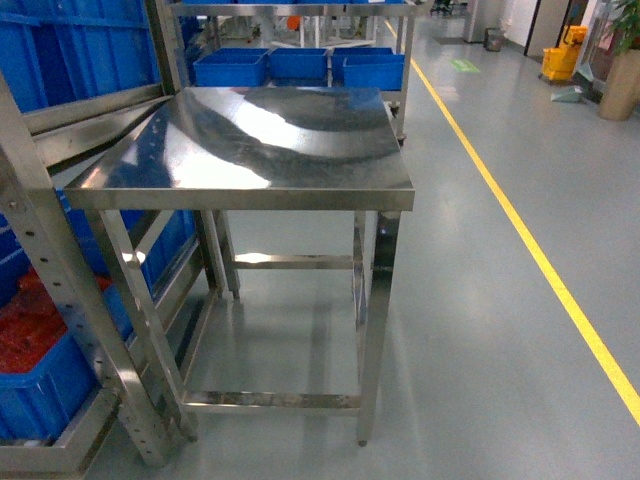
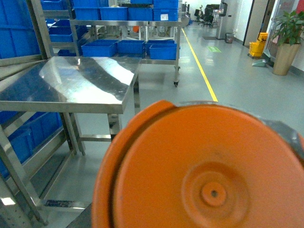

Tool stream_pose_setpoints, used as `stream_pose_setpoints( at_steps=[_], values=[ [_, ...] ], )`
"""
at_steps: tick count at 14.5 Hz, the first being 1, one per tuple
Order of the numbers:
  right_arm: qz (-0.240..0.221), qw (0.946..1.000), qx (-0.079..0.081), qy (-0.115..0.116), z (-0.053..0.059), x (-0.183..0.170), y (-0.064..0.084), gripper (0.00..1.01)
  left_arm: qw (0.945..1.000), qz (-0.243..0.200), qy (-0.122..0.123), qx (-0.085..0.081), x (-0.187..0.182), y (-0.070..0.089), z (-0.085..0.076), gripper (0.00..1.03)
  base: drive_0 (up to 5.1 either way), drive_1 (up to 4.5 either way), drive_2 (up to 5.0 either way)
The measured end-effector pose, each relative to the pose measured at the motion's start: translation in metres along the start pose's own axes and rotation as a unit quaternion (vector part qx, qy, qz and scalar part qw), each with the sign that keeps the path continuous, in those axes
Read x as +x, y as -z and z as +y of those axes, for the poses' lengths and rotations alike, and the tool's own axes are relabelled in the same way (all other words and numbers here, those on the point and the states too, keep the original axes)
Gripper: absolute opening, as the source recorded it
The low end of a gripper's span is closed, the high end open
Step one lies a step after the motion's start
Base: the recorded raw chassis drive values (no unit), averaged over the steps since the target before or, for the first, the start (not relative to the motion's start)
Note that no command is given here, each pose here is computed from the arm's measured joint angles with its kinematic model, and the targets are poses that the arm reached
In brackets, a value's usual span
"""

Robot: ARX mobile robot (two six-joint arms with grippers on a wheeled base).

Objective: Sort blue parts and orange caps into right shelf containers

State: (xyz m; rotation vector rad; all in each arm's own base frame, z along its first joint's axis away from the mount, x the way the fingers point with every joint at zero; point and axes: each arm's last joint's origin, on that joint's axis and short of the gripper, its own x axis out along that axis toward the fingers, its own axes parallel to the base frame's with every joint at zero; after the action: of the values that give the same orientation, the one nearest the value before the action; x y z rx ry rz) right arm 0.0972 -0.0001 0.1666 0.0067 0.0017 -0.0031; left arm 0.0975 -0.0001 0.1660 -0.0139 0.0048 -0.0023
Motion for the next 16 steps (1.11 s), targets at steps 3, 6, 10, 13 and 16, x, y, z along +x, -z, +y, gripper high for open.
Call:
stream_pose_setpoints(
  at_steps=[3, 6, 10, 13, 16],
  values=[
    [-0.001, 1.0, 0.0, 0.0, 0.0, 0.0, -0.0002, 0.44, 1.0, 0.0, -0.001, 0.0, 0.0, 0.0, 0.0, 0.41, -0.1, 4.22, -4.4],
    [-0.002, 1.0, 0.0, 0.0, 0.0, 0.0, -0.0003, 0.44, 1.0, 0.0, -0.001, 0.0, 0.0, 0.0, 0.0, 0.41, -0.1, 4.22, -4.4],
    [-0.003, 1.0, 0.0, 0.0, 0.0, 0.0, -0.0006, 0.44, 1.0, 0.0, -0.001, 0.0, 0.0, 0.0, 0.0001, 0.41, -0.1, 4.22, -4.4],
    [-0.002, 1.0, 0.0, 0.0, 0.0, 0.0, -0.0003, 0.44, 1.0, 0.0, -0.001, 0.0, 0.0, -0.0001, 0.0001, 0.41, -0.1, 4.22, -4.4],
    [-0.002, 1.0, 0.0, -0.001, 0.0, 0.0, -0.0003, 0.44, 1.0, 0.0, -0.001, 0.0, 0.0, -0.0001, 0.0001, 0.41, -3.4, 2.98, 0.1]
  ],
)
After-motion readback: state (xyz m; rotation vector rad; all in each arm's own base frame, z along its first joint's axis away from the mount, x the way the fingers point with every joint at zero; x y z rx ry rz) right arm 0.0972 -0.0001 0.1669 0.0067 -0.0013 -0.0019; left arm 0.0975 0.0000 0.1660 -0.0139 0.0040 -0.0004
